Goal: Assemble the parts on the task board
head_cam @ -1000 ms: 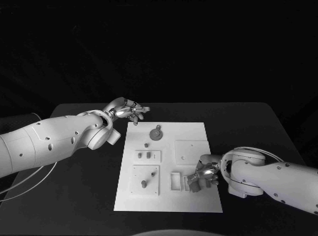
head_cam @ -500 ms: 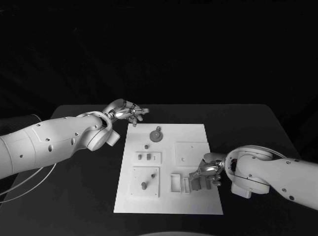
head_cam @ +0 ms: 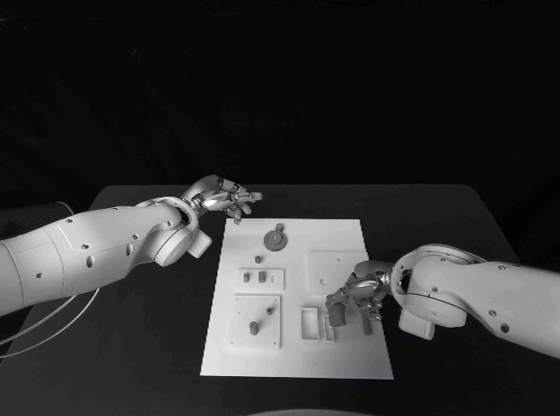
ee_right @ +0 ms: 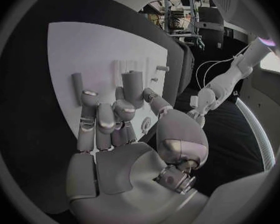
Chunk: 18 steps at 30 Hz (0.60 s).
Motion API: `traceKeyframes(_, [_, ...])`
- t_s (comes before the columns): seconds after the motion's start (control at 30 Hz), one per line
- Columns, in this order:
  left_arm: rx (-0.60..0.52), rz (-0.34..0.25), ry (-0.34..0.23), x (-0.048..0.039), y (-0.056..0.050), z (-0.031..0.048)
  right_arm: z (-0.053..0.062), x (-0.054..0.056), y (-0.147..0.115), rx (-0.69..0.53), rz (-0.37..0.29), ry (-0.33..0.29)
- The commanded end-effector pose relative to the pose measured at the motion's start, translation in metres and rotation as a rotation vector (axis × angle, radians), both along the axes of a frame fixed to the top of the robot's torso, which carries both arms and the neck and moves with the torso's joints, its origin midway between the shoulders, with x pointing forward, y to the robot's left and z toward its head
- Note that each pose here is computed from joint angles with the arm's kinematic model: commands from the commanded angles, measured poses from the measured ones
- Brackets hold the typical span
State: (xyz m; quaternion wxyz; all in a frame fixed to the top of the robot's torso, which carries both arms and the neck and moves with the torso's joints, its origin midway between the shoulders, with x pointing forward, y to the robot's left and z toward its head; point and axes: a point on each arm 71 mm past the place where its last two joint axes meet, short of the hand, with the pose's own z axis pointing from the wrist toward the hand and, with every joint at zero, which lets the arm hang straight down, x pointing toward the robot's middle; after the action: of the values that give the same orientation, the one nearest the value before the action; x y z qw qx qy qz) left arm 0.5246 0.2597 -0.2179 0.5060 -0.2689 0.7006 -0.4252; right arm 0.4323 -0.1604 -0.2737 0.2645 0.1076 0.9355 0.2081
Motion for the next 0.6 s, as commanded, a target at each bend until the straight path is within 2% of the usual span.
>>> traceKeyframes(0.03, [-0.001, -0.018, 0.002, -0.0003, -0.004, 0.0005, -0.002, -0.005, 0.008, 0.037, -0.003, 0.102])
traceKeyframes(0.37, [-0.001, -0.021, 0.002, -0.0001, -0.005, 0.0004, -0.008, -0.012, 0.028, 0.023, 0.05, 0.12])
traceKeyframes(0.6, [-0.002, -0.024, 0.002, 0.0001, -0.007, 0.0004, -0.013, -0.011, 0.034, -0.02, 0.104, 0.08])
